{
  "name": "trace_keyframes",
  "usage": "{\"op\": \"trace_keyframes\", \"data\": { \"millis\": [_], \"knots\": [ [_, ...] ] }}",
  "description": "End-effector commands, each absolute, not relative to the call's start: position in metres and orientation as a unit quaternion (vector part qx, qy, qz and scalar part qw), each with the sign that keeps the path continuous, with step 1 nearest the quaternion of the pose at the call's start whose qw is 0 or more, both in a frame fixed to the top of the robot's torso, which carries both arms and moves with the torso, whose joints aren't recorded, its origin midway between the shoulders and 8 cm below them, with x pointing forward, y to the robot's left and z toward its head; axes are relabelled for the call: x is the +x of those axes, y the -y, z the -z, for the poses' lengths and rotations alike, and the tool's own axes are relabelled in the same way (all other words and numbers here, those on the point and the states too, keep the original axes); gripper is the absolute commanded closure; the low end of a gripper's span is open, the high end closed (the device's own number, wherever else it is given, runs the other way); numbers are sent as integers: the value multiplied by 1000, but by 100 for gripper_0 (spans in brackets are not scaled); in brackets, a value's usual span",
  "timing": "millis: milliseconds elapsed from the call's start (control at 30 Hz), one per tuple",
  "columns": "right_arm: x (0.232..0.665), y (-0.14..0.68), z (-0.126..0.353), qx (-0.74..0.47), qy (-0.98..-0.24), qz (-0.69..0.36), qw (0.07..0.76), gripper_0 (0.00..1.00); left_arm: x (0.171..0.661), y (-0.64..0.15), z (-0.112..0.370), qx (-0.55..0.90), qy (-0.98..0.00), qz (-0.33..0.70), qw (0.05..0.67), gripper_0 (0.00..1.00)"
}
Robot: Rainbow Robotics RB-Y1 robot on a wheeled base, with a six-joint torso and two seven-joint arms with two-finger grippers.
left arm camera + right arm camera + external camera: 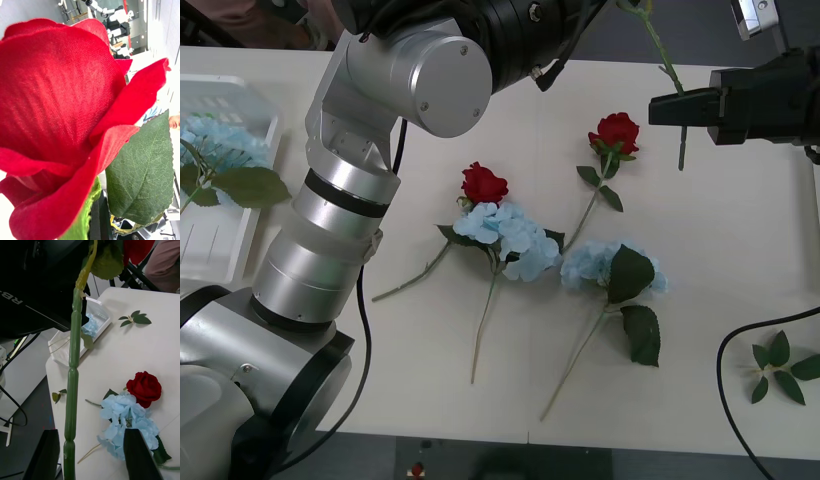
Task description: Put the red flowers into the right box and the blue flowers into the left box
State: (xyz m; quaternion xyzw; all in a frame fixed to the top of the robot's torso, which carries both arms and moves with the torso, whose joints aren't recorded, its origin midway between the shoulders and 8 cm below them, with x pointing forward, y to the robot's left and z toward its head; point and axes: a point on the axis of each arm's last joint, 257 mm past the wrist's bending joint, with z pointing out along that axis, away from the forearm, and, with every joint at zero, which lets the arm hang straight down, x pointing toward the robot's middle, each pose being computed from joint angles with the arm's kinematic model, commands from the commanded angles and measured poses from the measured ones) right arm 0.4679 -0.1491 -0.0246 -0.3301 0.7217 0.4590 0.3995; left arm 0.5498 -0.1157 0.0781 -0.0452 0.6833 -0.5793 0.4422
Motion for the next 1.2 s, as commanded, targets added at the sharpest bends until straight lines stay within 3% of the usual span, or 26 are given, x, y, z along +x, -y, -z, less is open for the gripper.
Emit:
{"op": "trace_keyframes", "data": {
  "millis": [33, 333, 367, 400, 433, 467, 500, 867, 1167, 1200],
  "knots": [
    [464, 146, 18, -334, -718, -461, 401, 100, 543, 118, -106, -30, -666, 589, 456, 100],
    [464, 148, 15, -330, -717, -464, 402, 100, 543, 118, -106, -30, -666, 589, 456, 100],
    [464, 148, 15, -329, -717, -465, 402, 100, 543, 118, -106, -30, -666, 589, 456, 96],
    [464, 148, 15, -329, -716, -465, 403, 100, 543, 118, -106, -30, -666, 589, 456, 53],
    [464, 148, 15, -330, -716, -465, 402, 100, 543, 118, -106, -30, -666, 589, 456, 22],
    [464, 148, 14, -329, -716, -465, 403, 100, 543, 118, -106, -30, -666, 589, 456, 8],
    [464, 148, 14, -329, -716, -465, 403, 100, 543, 118, -106, -30, -666, 589, 456, 0],
    [466, 160, 22, -319, -730, -454, 399, 100, 543, 118, -106, -30, -666, 589, 456, 0],
    [470, 211, 57, -283, -789, -396, 375, 100, 543, 118, -106, -30, -666, 589, 456, 0],
    [470, 223, 62, -275, -800, -384, 371, 100, 554, 108, -85, -48, -676, 582, 449, 0]
  ]
}}
